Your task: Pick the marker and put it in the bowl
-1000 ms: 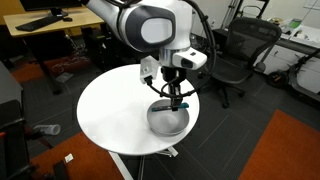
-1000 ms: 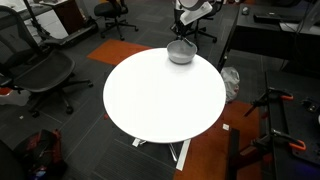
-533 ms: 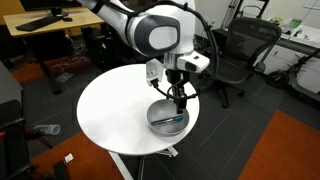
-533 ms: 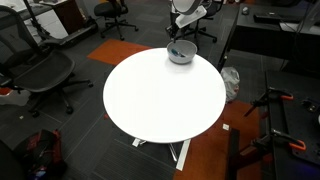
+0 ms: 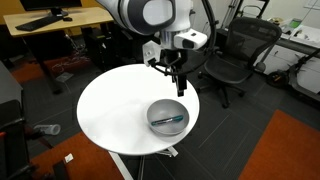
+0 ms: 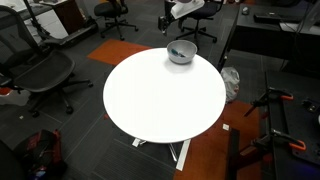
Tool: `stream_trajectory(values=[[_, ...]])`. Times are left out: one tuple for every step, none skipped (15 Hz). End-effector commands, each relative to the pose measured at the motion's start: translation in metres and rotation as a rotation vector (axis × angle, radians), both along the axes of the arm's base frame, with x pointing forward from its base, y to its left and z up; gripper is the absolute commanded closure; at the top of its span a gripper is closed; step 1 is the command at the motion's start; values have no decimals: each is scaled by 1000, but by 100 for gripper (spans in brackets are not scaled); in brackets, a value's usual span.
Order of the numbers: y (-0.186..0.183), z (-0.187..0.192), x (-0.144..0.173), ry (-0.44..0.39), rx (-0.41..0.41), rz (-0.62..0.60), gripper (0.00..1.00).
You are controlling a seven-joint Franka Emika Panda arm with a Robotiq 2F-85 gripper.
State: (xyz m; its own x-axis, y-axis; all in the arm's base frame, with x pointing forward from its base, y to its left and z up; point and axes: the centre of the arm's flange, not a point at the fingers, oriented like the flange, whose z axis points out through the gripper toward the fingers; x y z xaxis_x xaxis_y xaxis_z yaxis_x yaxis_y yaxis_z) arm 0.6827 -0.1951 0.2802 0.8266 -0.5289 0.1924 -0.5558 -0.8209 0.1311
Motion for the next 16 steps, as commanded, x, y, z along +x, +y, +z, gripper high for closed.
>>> stream_trajectory(values=[[32, 50, -27, -33, 29, 37, 0], [37, 59, -29, -39, 33, 41, 0], [44, 70, -32, -52, 41, 53, 0], [51, 80, -36, -54, 42, 57, 0], [57, 90, -42, -56, 52, 66, 0], [62, 100, -48, -60, 60, 75, 0], [67, 109, -54, -59, 64, 80, 0], [72, 117, -60, -58, 67, 87, 0], [76, 125, -67, -58, 70, 95, 0], [81, 134, -73, -55, 71, 102, 0], [84, 140, -78, -54, 74, 108, 0], [87, 148, -84, -49, 73, 112, 0], [90, 154, -90, -48, 73, 120, 0], [93, 160, -94, -44, 73, 121, 0], [95, 165, -99, -43, 74, 124, 0], [97, 169, -103, -44, 75, 128, 0]])
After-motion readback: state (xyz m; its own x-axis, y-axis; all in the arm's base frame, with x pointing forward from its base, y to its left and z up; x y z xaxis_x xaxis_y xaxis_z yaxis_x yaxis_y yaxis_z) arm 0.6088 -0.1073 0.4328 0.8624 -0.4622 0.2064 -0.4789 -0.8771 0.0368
